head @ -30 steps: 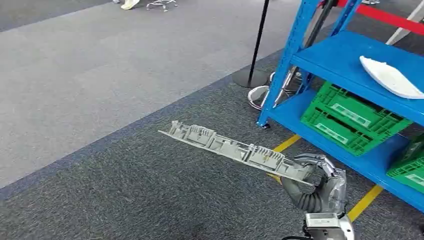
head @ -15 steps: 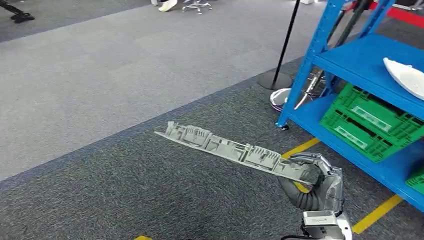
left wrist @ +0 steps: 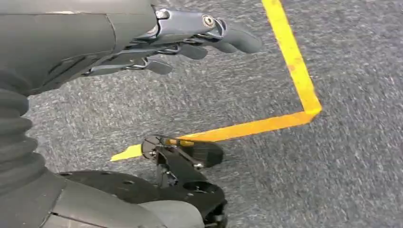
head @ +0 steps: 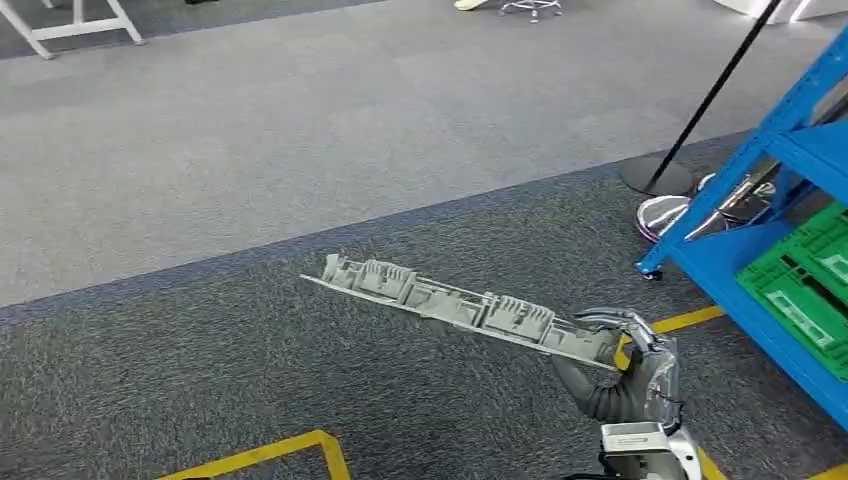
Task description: Take the parts from the cabinet and place them on the table.
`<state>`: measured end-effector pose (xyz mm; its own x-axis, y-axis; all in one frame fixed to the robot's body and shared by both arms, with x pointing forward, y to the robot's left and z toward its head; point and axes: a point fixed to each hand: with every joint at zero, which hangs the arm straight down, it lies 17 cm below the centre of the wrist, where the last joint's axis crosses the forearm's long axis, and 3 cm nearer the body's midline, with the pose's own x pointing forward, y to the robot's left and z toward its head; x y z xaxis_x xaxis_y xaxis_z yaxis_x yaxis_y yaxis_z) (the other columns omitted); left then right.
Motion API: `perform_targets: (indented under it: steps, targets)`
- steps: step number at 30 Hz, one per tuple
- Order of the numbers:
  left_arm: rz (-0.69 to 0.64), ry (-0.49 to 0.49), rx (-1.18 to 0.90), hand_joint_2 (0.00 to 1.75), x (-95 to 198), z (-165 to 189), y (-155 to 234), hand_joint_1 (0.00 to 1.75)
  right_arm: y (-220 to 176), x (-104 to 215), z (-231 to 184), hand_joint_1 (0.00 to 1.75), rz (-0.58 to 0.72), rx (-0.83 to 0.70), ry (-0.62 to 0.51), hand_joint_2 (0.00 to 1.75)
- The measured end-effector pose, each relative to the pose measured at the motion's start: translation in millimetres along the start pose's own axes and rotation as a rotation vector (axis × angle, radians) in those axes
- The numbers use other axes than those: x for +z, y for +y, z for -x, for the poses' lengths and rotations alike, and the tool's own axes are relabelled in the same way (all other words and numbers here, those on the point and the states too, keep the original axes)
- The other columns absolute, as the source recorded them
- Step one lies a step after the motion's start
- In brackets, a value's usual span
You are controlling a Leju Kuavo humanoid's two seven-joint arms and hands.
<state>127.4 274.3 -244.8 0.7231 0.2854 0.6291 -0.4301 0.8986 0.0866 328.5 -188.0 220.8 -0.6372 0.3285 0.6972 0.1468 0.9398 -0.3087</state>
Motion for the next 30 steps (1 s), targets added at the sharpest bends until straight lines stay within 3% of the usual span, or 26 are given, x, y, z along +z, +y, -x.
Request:
perform_targets:
  steps: [30]
  targets:
    - [0.009,-0.019,-0.027,1.75,-0.3,-3.7,-3.2,0.00,5.6,-8.0,-4.6,1.75,-0.029,0.018,-0.037,1.75]
